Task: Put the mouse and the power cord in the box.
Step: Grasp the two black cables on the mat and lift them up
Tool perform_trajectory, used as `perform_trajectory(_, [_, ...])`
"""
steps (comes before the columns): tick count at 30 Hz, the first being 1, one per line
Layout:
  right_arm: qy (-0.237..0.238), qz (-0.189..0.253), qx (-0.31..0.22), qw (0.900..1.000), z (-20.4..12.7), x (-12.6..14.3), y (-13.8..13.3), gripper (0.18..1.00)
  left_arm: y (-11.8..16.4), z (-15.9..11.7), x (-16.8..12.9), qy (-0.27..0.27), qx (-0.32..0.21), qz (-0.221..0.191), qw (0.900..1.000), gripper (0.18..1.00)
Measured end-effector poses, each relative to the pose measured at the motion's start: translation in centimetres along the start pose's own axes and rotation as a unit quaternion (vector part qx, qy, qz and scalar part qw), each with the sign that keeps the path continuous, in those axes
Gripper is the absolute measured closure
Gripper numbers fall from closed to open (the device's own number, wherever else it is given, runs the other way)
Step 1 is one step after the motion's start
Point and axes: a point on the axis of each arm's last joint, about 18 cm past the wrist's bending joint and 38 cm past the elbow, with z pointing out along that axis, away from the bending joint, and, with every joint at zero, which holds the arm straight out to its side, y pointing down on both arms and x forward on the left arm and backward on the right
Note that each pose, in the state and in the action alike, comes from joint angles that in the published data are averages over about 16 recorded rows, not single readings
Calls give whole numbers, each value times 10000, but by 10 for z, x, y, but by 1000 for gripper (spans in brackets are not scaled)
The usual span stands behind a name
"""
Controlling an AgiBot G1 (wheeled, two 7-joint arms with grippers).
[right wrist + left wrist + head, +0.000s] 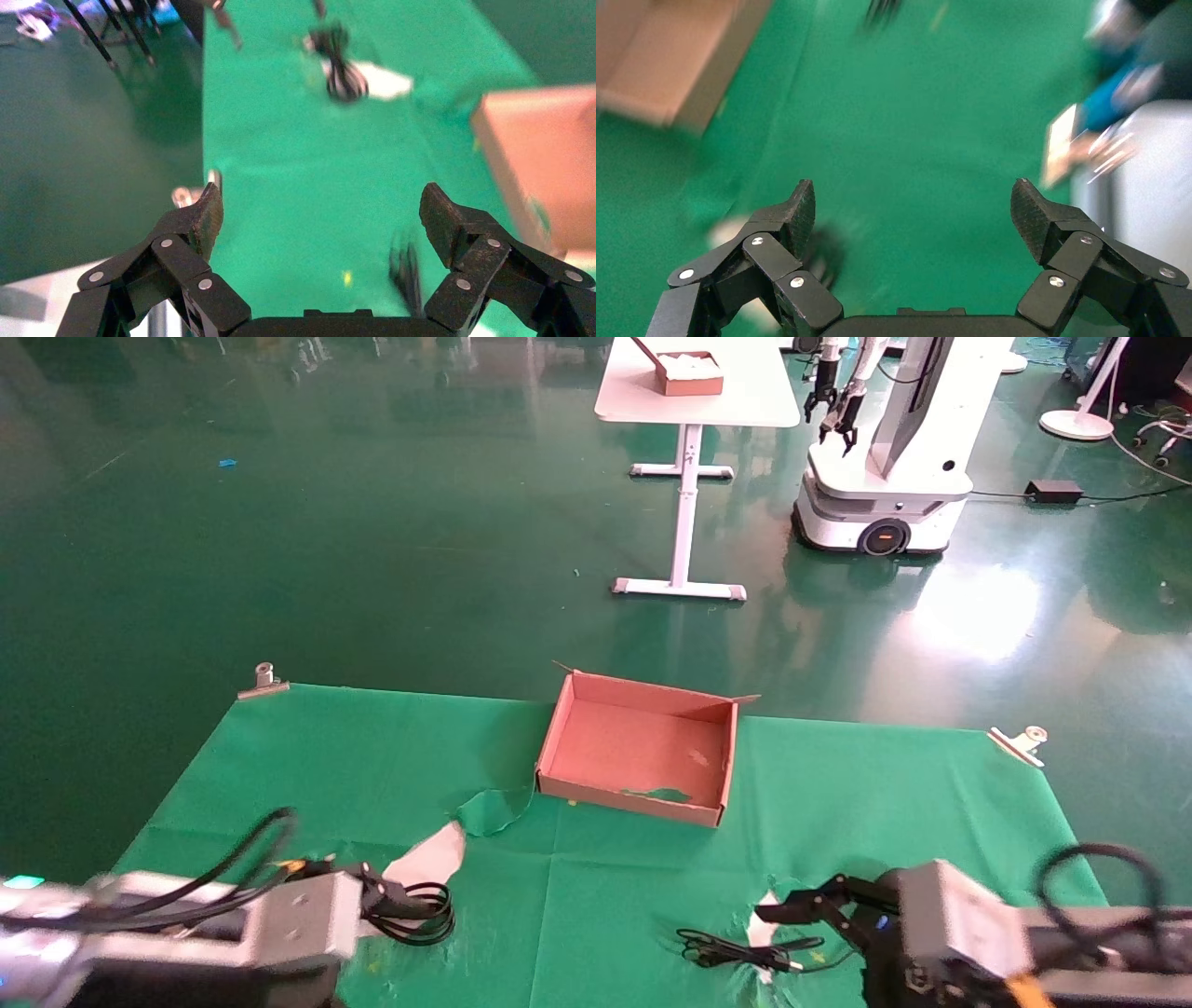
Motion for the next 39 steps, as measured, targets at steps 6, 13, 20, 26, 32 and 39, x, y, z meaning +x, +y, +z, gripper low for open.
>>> perform_trajectory(6, [76,38,-251,9996,5,6,5,178,6,12,-17,-160,-515,111,9985,184])
perform_trajectory(13, [115,37,-279,9995,7,9,4,178,10,21,-24,-218,-744,220,9967,184])
perform_trajectory(20, [198,42,-258,9995,7,12,4,178,24,48,-39,-304,-1340,515,9892,184])
perform_trajectory(26, [291,68,-280,9992,4,15,5,178,36,78,-61,-407,-1989,787,9760,184])
perform_trajectory(32, [341,112,-357,9987,-1,15,10,178,45,97,-79,-471,-2405,872,9656,184])
perform_trajectory(39, [341,-37,-770,9964,2,15,22,178,52,106,-90,-509,-2562,842,9616,184])
